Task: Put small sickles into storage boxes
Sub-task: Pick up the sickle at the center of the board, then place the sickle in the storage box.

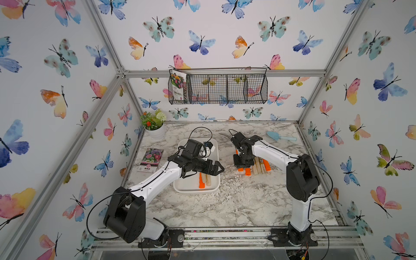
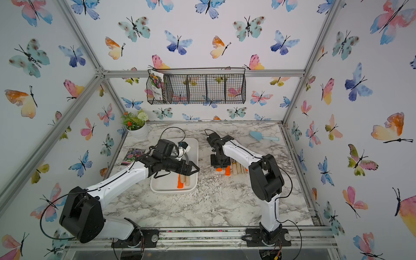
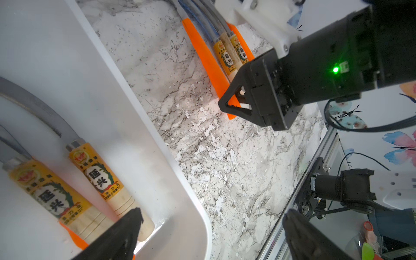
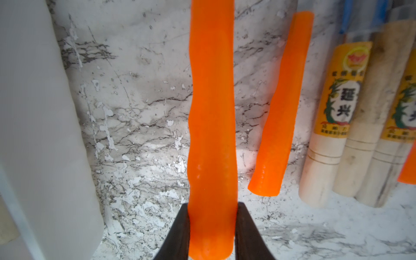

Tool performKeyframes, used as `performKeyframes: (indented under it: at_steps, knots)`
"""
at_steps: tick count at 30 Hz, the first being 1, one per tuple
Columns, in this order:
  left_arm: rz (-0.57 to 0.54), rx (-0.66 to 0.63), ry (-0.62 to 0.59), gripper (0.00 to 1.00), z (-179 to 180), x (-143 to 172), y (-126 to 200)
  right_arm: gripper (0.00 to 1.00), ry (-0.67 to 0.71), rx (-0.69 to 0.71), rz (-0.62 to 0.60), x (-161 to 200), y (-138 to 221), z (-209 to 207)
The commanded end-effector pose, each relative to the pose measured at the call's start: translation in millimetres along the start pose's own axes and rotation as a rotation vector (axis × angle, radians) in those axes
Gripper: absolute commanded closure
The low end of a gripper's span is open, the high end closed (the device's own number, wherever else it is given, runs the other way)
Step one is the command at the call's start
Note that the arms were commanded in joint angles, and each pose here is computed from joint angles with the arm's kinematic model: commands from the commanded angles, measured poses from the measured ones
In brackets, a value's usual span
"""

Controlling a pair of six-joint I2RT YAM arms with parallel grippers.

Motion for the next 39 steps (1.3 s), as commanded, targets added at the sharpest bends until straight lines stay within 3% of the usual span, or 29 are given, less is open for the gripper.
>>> performKeyframes:
  at_steps: [1,21,39]
  knots:
    - [-0.028,-0.011,-0.02,0.02,-9,-6,15,0.86,-0.007,-0.026,-0.02,-3,18,0]
    - [-0.064,-0.085,-0.015,0.02,-17,14,50,0.86,0.046,-0.068,-0.056,6,41,47]
    - [-0.106,-0.15,0.03,0.02,-27,49,89,0.86,0.151,-0.114,-0.058,44,46,121]
Point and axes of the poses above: each gripper's point midway between its finger pads, its own y axis back along the fingers, its own z axis along the line the jaws close on, x = y × z, the point moved 7 cm from there along y, back along the fingers, and after that the axes turned 11 degrees about -y, right-handed, at the moved point
